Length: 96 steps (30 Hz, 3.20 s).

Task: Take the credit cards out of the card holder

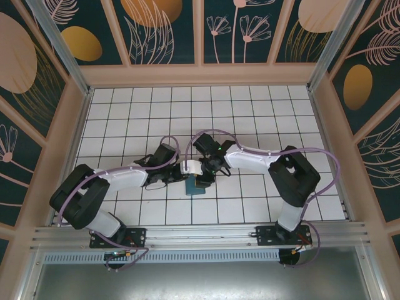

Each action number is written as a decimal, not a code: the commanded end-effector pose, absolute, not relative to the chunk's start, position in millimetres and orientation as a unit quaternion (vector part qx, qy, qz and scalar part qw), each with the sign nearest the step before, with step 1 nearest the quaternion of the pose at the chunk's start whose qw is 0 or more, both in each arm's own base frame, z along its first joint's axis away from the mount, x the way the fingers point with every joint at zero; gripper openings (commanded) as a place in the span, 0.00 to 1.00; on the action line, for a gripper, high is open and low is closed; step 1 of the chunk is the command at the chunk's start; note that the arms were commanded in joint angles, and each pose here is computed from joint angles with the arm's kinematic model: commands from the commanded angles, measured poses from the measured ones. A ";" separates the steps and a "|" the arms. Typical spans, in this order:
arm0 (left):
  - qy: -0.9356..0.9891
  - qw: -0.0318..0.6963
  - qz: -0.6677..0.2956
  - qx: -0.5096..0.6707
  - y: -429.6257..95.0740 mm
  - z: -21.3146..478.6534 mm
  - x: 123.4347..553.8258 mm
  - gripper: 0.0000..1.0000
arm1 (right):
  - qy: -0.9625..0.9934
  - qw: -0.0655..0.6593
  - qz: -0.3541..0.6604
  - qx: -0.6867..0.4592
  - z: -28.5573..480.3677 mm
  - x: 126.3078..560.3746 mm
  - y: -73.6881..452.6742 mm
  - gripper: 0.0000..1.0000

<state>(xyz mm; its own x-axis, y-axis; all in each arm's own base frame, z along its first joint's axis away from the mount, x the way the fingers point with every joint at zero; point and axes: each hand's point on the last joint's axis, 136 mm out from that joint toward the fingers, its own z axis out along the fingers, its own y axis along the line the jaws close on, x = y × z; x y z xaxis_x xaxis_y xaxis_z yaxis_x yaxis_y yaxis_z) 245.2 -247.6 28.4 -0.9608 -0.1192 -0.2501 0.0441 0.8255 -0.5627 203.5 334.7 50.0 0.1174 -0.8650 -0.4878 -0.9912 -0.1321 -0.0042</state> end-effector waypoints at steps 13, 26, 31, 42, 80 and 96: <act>0.942 0.153 -0.297 -0.013 -246.0 33.8 244.3 0.21 | 0.639 0.191 0.185 -0.722 56.7 209.1 318.5 0.44; 0.932 0.177 -0.311 -0.050 -224.0 51.7 250.5 0.21 | 0.630 0.164 0.201 -0.732 54.0 206.2 332.1 0.44; 0.931 0.174 -0.317 -0.054 -216.8 52.6 249.9 0.21 | 0.627 0.150 0.197 -0.739 47.6 207.0 336.9 0.44; 0.927 0.161 -0.334 -0.056 -217.3 50.5 245.8 0.21 | 0.632 0.116 0.181 -0.745 26.2 201.1 333.4 0.41; 0.950 0.085 -0.295 -0.048 -222.3 3.7 222.9 0.24 | 0.578 0.408 0.286 -0.646 105.4 204.7 365.5 0.00; 0.954 0.143 -0.257 -0.060 -210.0 26.8 244.3 0.25 | 0.721 0.382 0.271 -0.511 107.4 201.7 341.2 0.39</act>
